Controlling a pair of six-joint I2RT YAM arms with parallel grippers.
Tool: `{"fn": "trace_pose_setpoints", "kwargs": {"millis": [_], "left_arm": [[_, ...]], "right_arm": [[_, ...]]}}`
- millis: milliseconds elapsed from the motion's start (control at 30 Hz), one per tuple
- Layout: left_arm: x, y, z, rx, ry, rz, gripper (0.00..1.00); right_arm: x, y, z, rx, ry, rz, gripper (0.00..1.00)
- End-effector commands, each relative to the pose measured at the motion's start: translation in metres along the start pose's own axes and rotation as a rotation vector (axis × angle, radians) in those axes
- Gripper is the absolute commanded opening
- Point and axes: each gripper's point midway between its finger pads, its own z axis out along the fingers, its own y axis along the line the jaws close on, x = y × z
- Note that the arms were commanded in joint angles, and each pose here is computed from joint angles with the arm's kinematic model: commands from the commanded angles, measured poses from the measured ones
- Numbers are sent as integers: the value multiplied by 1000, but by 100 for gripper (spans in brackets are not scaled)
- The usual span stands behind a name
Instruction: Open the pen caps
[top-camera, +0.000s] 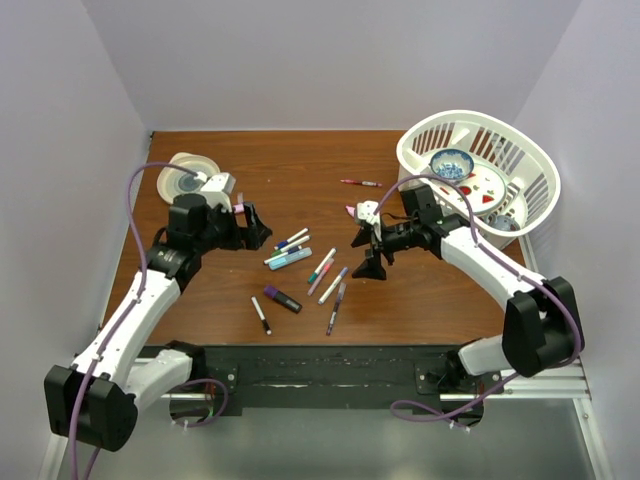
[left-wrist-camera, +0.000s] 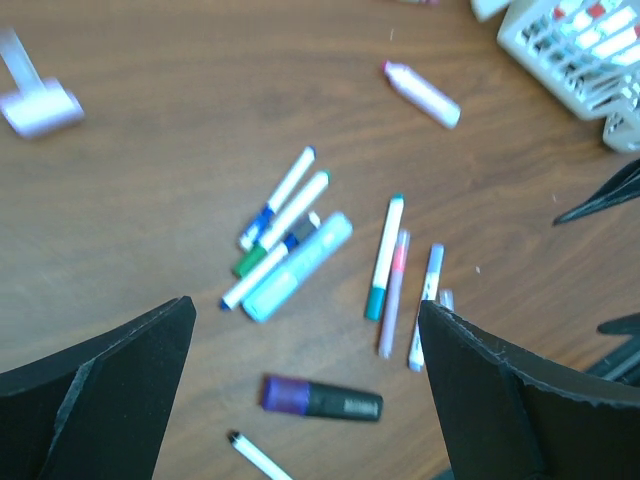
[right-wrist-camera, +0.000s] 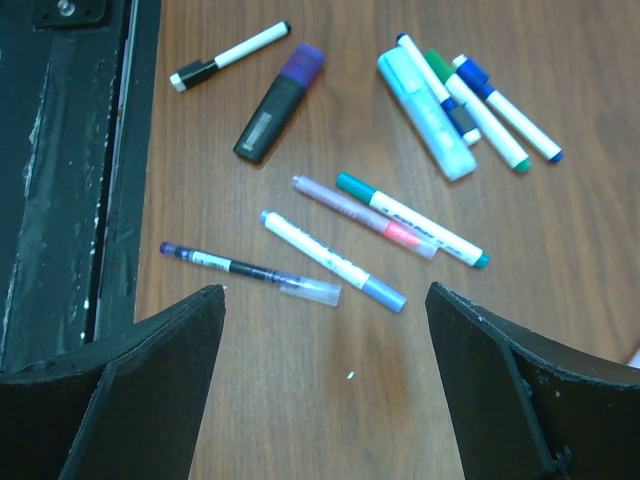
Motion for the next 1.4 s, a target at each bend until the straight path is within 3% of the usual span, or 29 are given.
{"fn": "trace_pose_setpoints", "kwargs": {"millis": [0, 167, 367, 600, 733, 800, 1000, 1100, 1133, 1367], "left_arm": [[-60, -6, -14, -34, -179, 160, 100], [-91, -8, -22, -48, -332, 202, 100], [-78, -1, -21, -53, -352, 216, 100], [-74, -2, -24, -47, -349, 227, 100], [-75, 11, -31, -124, -367, 213, 100], [-76, 15, -34, -152, -376, 198, 100], [-80, 27, -40, -227, -400, 158, 100], [-86, 49, -53, -360, -449, 79, 100], [-88, 61, -60, -432, -466, 56, 100], [-97, 82, -93, -576, -581, -22, 100]], "right_arm": [[-3, 1, 1, -29, -10, -21, 86], [4, 5, 12, -43, 85, -45, 85], [12, 10, 35, -19, 292, -156, 85], [11, -9, 55, -5, 445, -153, 81], [8, -11, 66, -45, 470, -266, 79], [9, 6, 68, -151, 455, -277, 76], [19, 29, 84, -257, 498, -355, 60], [20, 41, 106, -241, 542, -389, 57], [17, 44, 114, -202, 549, -335, 58], [8, 55, 174, -18, 556, -267, 65]]}}
